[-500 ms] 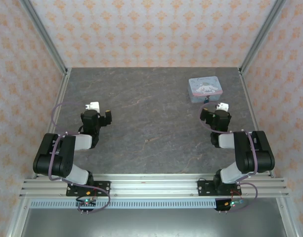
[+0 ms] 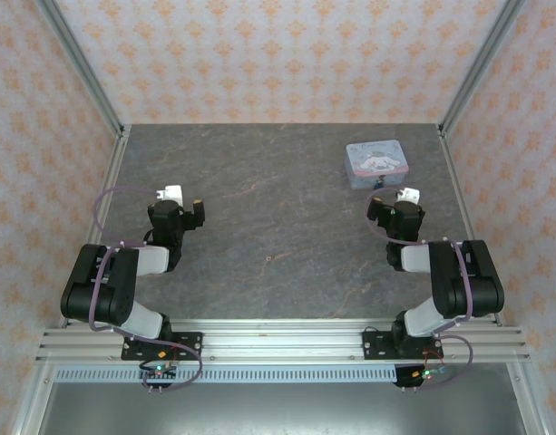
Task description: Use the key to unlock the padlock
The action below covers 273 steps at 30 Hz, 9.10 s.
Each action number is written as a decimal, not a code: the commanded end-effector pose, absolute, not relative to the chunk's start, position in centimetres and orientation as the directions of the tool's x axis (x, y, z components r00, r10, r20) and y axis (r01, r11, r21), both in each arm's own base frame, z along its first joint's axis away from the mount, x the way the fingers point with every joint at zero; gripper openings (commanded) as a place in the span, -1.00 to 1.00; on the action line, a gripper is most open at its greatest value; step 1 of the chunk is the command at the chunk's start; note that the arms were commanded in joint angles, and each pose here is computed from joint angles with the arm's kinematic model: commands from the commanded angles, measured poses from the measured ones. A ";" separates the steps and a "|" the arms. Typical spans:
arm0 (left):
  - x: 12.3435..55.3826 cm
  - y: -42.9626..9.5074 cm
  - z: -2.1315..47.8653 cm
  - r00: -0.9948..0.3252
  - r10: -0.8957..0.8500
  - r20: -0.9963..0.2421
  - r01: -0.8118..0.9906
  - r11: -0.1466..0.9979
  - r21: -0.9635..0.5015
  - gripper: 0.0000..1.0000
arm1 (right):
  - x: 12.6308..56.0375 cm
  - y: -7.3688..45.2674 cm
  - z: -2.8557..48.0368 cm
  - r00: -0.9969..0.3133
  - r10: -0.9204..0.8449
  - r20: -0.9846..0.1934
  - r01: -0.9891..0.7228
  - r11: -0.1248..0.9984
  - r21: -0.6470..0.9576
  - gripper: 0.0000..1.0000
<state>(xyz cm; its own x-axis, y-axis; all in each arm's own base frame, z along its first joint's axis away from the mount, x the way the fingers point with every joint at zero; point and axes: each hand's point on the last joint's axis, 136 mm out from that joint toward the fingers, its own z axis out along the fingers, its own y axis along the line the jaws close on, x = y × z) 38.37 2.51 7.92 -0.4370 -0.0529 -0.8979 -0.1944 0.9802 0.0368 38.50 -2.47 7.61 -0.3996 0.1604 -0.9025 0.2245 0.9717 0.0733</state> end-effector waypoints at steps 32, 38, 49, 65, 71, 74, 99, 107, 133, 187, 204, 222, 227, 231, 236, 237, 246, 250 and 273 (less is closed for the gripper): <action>39.6 1.5 17.6 -0.498 -0.170 -0.851 -0.264 0.964 -0.038 1.00 | 38.5 -3.3 21.3 -0.272 0.599 -0.753 0.294 0.797 0.527 0.99; 39.9 -1.3 20.6 -0.503 -0.293 -0.813 -0.278 0.946 -0.169 1.00 | 44.5 -4.6 21.3 -0.393 0.658 -0.643 0.388 0.752 0.533 0.99; 41.3 -6.4 21.6 -0.582 -0.333 -0.742 -0.185 0.943 -0.278 1.00 | 54.1 -8.3 16.0 -0.475 0.776 -0.415 0.545 0.630 0.553 0.80; 42.3 -9.1 20.4 -0.643 -0.303 -0.703 -0.127 0.948 -0.292 1.00 | 59.1 -5.0 10.7 -0.664 0.701 -0.261 0.506 0.678 0.534 0.43; 42.3 -9.5 20.2 -0.647 -0.311 -0.696 -0.126 0.944 -0.305 1.00 | 57.9 -1.2 11.5 -0.707 0.657 -0.262 0.442 0.699 0.561 0.26; 42.1 -9.8 20.2 -0.652 -0.313 -0.691 -0.123 0.943 -0.311 1.00 | 56.9 1.3 12.2 -0.721 0.636 -0.275 0.402 0.707 0.582 0.23; 46.9 -14.5 15.3 -0.716 -0.369 -0.593 -0.084 0.888 -0.451 1.00 | 49.8 18.0 11.6 -0.776 0.527 -0.346 0.212 0.735 0.644 0.40; 51.4 -18.6 13.1 -0.748 -0.398 -0.531 -0.058 0.836 -0.545 1.00 | 51.7 18.4 11.0 -0.764 0.561 -0.318 0.237 0.703 0.670 0.28; 47.7 -24.6 13.0 -0.790 -0.332 -0.516 0.035 0.815 -0.579 1.00 | 47.3 23.5 10.0 -0.830 0.499 -0.250 0.185 0.667 0.721 -0.03; 42.4 -12.6 20.5 -0.617 -0.453 -0.644 -0.086 0.852 -0.517 1.00 | 44.3 9.8 18.8 -0.551 0.774 -0.312 0.213 0.491 0.845 0.99; 34.2 -7.2 18.2 -0.647 -0.555 -0.523 -0.320 0.820 -0.475 1.00 | 28.4 27.8 11.4 -0.874 -0.211 -0.437 -0.373 0.869 0.326 0.44; 35.6 -2.6 17.7 -0.613 -0.650 -0.448 -0.412 0.747 -0.521 1.00 | 25.3 33.7 5.1 -0.693 -0.674 -0.255 -0.715 0.689 0.120 0.09; 35.7 -2.5 17.5 -0.613 -0.657 -0.439 -0.415 0.741 -0.529 1.00 | 25.4 34.1 4.7 -0.682 -0.693 -0.234 -0.727 0.677 0.115 0.07; 35.8 -2.5 17.5 -0.613 -0.659 -0.436 -0.415 0.737 -0.533 1.00 | 24.9 34.1 4.0 -0.666 -0.717 -0.204 -0.744 0.659 0.111 0.06; 36.0 -2.6 17.5 -0.613 -0.661 -0.433 -0.412 0.735 -0.539 1.00 | 24.0 33.8 2.7 -0.640 -0.751 -0.160 -0.767 0.638 0.074 0.04; 35.9 -2.6 17.4 -0.615 -0.661 -0.430 -0.414 0.735 -0.538 1.00 | 23.9 33.7 2.5 -0.638 -0.755 -0.152 -0.769 0.635 0.069 0.03; 35.9 -2.7 17.2 -0.614 -0.665 -0.425 -0.416 0.730 -0.542 1.00 | 24.0 32.9 1.4 -0.626 -0.769 -0.130 -0.775 0.632 -0.003 -0.04; 35.8 -2.7 17.1 -0.614 -0.668 -0.421 -0.417 0.727 -0.546 1.00 | 24.7 32.8 1.1 -0.631 -0.764 -0.136 -0.767 0.640 -0.044 -0.09; 36.2 -2.9 16.4 -0.618 -0.673 -0.406 -0.422 0.720 -0.552 1.00 | 26.4 34.3 3.4 -0.607 -0.768 -0.204 -0.773 0.630 -0.071 -0.07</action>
<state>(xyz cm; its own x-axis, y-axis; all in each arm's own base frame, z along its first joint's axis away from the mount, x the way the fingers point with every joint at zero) 35.72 -3.09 15.95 -0.6353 -0.6566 -0.4066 -0.4215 0.7359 -0.5299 26.08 34.58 3.69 -0.6196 -0.7508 -0.2288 -0.7658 0.6422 -0.0334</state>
